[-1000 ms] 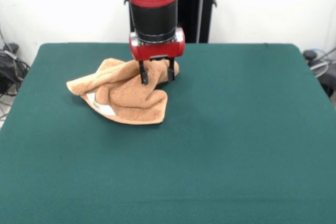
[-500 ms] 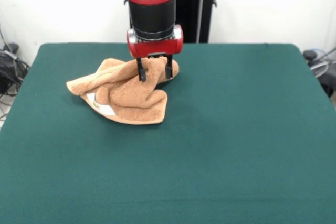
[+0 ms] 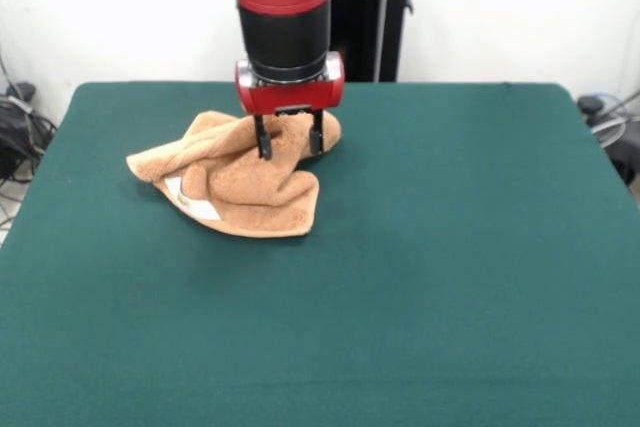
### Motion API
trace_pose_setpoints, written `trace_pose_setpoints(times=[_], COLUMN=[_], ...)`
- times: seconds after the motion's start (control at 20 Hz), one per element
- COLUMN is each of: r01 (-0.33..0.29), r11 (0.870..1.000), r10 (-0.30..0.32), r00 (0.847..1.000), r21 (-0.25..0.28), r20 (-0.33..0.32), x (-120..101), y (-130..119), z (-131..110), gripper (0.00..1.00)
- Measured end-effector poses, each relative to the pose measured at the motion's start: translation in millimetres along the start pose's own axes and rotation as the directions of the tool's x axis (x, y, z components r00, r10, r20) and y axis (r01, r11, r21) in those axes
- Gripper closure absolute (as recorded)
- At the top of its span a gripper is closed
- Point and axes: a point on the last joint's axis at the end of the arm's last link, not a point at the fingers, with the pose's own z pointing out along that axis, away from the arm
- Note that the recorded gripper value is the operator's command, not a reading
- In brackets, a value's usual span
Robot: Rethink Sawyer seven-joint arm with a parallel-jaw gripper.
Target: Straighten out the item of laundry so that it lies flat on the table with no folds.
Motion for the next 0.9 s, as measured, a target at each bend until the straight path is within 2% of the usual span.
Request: trace_pose_setpoints(times=[0.6, 0.9], r01=[-0.015, -0.014], r11=[1.000, 1.000], r10=[0.015, 0.014], r00=[0.999, 0.999], r21=[0.017, 0.018], r20=[0.029, 0.051], x=[-20, -36], y=[-12, -4], z=[-10, -16], gripper=[0.00, 0.00])
